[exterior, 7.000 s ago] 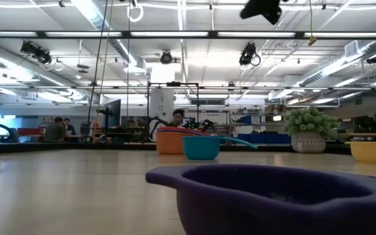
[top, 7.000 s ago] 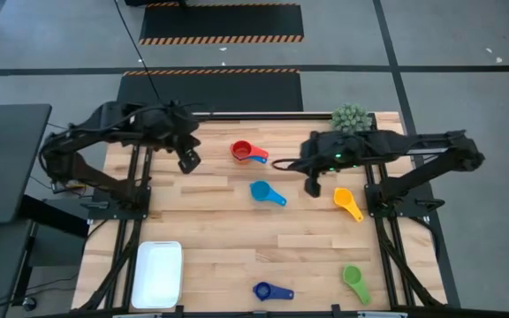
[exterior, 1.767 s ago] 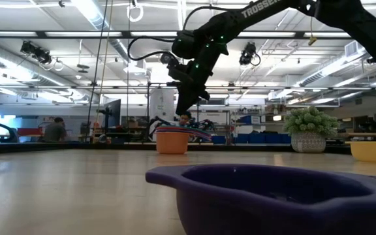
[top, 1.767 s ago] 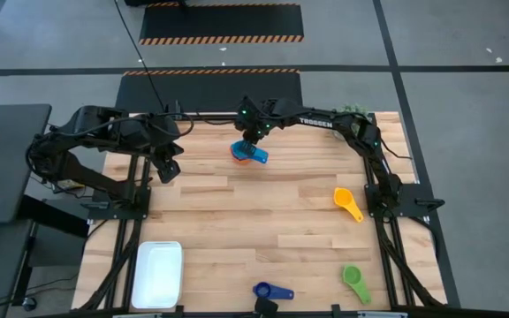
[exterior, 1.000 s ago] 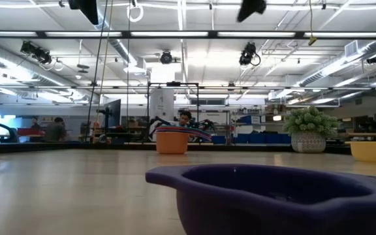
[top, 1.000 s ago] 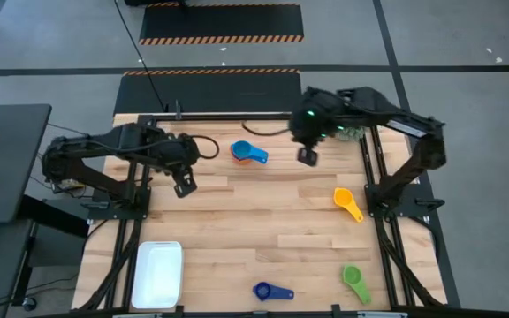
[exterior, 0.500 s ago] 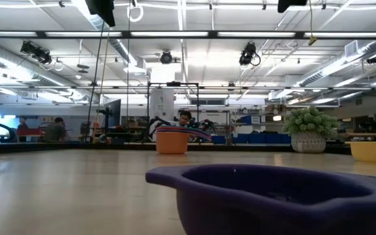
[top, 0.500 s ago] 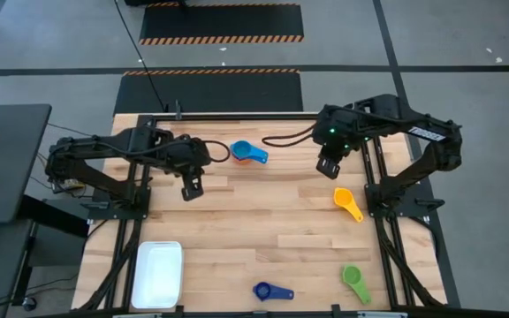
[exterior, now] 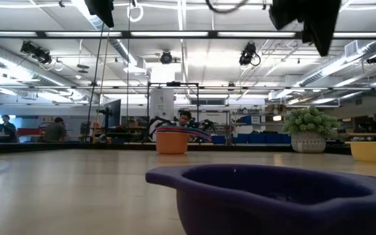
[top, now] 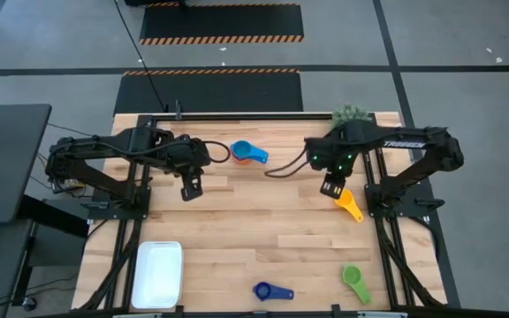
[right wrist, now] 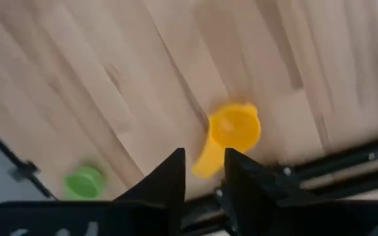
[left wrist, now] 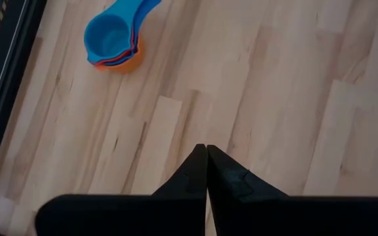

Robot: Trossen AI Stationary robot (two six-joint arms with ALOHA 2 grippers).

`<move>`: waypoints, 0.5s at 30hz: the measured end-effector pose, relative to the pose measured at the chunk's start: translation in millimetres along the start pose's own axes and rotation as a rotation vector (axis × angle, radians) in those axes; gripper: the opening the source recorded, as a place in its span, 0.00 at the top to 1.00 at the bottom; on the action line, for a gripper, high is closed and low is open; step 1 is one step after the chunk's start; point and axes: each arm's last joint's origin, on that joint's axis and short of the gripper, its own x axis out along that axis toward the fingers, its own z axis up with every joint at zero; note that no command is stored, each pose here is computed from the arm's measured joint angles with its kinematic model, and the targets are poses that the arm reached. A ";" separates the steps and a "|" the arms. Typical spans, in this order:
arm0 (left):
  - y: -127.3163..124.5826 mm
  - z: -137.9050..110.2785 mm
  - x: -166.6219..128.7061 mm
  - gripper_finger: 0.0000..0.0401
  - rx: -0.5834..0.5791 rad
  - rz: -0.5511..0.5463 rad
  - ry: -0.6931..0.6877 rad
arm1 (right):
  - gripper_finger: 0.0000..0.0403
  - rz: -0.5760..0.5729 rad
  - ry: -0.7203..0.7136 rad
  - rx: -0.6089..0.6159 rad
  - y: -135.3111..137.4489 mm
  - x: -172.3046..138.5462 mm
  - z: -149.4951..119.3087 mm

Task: Nest measuring cups in basket
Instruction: Stack the yellow measuring cup on top of the blue measuring cup

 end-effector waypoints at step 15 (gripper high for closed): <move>-0.3 1.6 0.0 0.98 -0.008 -0.004 -0.016 | 0.68 -0.202 0.137 0.099 -26.0 99.3 -6.2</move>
